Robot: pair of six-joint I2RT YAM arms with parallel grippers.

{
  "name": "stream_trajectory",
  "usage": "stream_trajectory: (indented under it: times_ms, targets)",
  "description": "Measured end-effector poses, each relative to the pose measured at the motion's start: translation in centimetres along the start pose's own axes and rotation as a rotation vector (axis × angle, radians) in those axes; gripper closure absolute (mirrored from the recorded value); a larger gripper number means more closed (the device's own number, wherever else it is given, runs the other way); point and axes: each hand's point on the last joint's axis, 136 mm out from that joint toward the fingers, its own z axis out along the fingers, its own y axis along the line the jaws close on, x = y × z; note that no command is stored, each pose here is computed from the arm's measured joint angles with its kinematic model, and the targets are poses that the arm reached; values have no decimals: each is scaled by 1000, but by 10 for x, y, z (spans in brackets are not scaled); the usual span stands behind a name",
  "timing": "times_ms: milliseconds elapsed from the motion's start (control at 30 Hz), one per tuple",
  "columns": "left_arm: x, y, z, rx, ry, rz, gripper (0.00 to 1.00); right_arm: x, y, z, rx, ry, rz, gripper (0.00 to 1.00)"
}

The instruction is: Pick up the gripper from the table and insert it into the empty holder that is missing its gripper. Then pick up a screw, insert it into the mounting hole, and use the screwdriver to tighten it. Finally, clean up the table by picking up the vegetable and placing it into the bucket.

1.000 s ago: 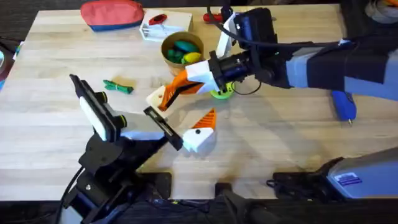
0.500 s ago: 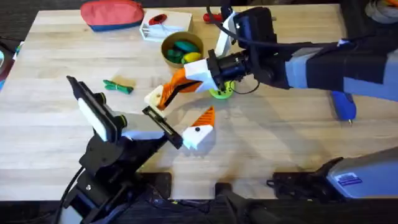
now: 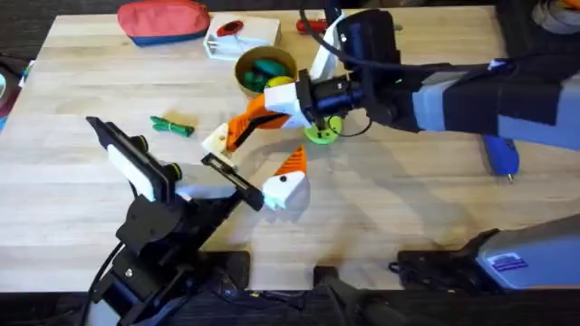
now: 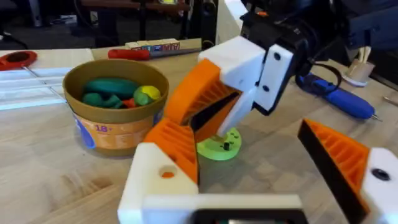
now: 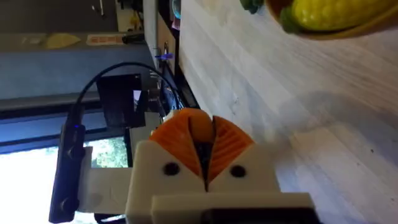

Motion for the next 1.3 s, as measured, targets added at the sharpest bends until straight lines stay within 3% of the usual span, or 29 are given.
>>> stream_trajectory:
  times_ms: [300,733,1300]
  targets:
    - [-4,11,0,-62,-21,-49,13,8,13,22,7,-25,-47,997]
    - [-3,10,0,-54,-15,-60,13,11,11,24,16,-15,-84,997]
    - [-3,-5,0,36,-11,50,15,19,16,6,-75,82,-256,997]
